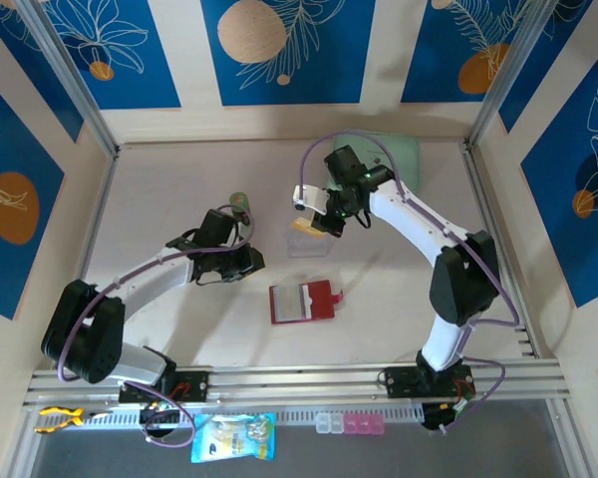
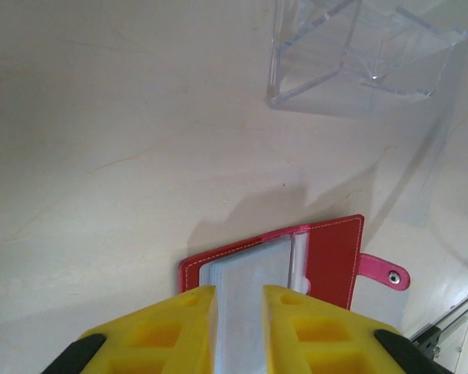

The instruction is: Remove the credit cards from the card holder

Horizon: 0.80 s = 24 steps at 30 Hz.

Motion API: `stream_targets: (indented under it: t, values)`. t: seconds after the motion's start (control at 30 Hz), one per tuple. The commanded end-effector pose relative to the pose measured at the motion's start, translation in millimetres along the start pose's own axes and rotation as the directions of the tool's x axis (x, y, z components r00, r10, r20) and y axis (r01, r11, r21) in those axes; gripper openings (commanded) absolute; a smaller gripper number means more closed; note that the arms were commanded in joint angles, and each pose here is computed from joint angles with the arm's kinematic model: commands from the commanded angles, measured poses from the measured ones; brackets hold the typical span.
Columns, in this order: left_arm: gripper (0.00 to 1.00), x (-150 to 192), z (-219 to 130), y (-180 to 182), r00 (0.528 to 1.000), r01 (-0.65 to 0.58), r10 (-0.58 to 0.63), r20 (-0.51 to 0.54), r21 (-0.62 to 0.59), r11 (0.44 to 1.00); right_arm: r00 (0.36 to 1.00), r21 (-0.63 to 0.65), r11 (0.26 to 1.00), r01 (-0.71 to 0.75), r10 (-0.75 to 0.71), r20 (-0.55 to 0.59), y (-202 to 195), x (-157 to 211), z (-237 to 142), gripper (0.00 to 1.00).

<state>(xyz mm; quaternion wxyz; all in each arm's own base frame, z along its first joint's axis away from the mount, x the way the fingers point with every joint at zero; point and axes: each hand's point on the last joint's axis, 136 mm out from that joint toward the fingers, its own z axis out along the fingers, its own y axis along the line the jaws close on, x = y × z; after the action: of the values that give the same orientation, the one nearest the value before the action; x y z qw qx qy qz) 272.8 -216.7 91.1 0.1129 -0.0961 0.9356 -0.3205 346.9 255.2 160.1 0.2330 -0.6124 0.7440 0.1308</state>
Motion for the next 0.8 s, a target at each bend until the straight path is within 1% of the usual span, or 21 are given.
stream_targets:
  t: [0.0, 0.2, 0.43, 0.63, 0.77]
  values:
    - [0.22, -3, -4, -4, 1.0, 0.022, -0.022, 0.006, 0.033, 0.999, 0.999, -0.086, 0.996, 0.034, -0.037, -0.027, 3, 4, 5, 0.0]
    - [0.21, -6, 3, -3, 0.999, 0.042, -0.041, -0.014, 0.035, 0.999, 0.998, -0.164, 0.986, 0.017, -0.028, -0.062, 0, 12, 18, 0.0]
    - [0.21, -12, 8, -7, 0.998, 0.052, -0.05, -0.034, 0.045, 0.998, 0.993, -0.195, 0.98, 0.023, -0.044, -0.107, -5, 22, 37, 0.0]
    - [0.21, -13, 12, -8, 0.997, 0.056, -0.054, -0.051, 0.044, 0.997, 0.985, -0.252, 0.968, 0.012, -0.055, -0.163, -4, 31, 52, 0.0]
    - [0.21, -13, 13, -7, 0.997, 0.059, -0.057, -0.052, 0.044, 0.997, 0.987, -0.299, 0.954, -0.002, -0.047, -0.155, 3, 28, 57, 0.0]
